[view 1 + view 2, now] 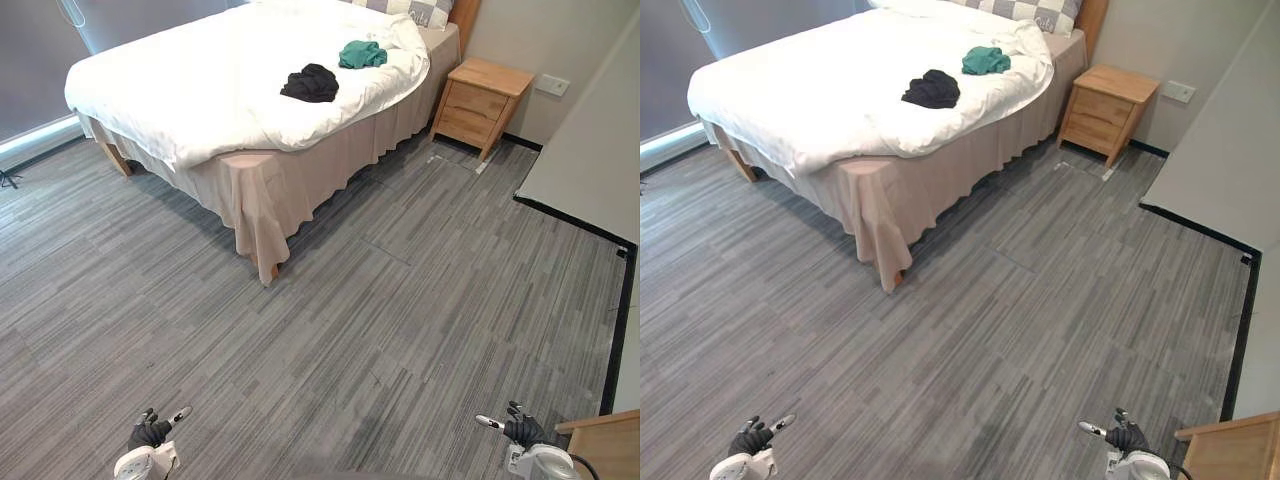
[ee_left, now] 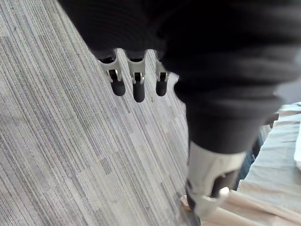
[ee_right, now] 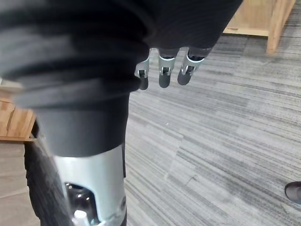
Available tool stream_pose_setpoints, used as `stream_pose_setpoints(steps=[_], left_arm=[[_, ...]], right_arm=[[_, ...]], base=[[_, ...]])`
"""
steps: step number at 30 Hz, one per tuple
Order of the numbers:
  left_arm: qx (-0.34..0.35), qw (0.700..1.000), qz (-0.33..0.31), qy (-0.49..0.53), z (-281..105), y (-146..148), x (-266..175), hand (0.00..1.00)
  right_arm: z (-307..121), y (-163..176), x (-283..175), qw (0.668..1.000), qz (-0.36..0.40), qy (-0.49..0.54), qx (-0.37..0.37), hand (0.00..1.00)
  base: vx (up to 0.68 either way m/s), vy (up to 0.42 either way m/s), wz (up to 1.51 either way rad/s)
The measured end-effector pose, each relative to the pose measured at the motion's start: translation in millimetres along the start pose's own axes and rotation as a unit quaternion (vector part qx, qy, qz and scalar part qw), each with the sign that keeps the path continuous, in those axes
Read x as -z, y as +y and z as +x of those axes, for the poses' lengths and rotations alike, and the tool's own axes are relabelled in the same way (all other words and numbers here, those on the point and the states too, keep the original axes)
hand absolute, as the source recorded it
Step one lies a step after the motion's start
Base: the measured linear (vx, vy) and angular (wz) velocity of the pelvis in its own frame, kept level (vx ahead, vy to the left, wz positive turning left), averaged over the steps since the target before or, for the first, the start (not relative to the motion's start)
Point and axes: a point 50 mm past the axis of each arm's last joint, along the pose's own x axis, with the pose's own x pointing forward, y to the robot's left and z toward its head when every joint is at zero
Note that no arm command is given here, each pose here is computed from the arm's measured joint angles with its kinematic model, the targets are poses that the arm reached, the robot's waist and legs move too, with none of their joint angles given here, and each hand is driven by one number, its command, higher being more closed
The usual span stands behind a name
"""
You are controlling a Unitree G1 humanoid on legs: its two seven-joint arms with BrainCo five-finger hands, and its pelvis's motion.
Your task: Tidy the bed and pick cloth on bed and put in laundry
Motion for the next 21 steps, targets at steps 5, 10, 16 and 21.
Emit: stream_pose_setpoints(steps=[5,10,16,21], left_arm=[[0.012,1.0,0.002,0.009,-2,-8,7,0.0],[0.027,1.0,0.012,0.011,-3,-17,10,0.0],[0.035,0.999,0.031,-0.013,2,-19,-6,0.0],[0.028,0.999,0.043,-0.004,1,-8,-4,0.0]], right_arm=[[-1,1,4,1.0,-0.014,0.011,-0.003,0.0],[-1,4,9,0.999,-0.021,0.031,-0.023,0.0],[-1,27,18,0.998,-0.012,0.044,-0.044,0.0],[-6,31,37,0.996,0.006,0.079,-0.046,0.0]], base=[[0.0,-0.043,-0.04],[0.0,-0.025,-0.09],[-0.07,0.008,0.07],[0.02,-0.091,0.13]])
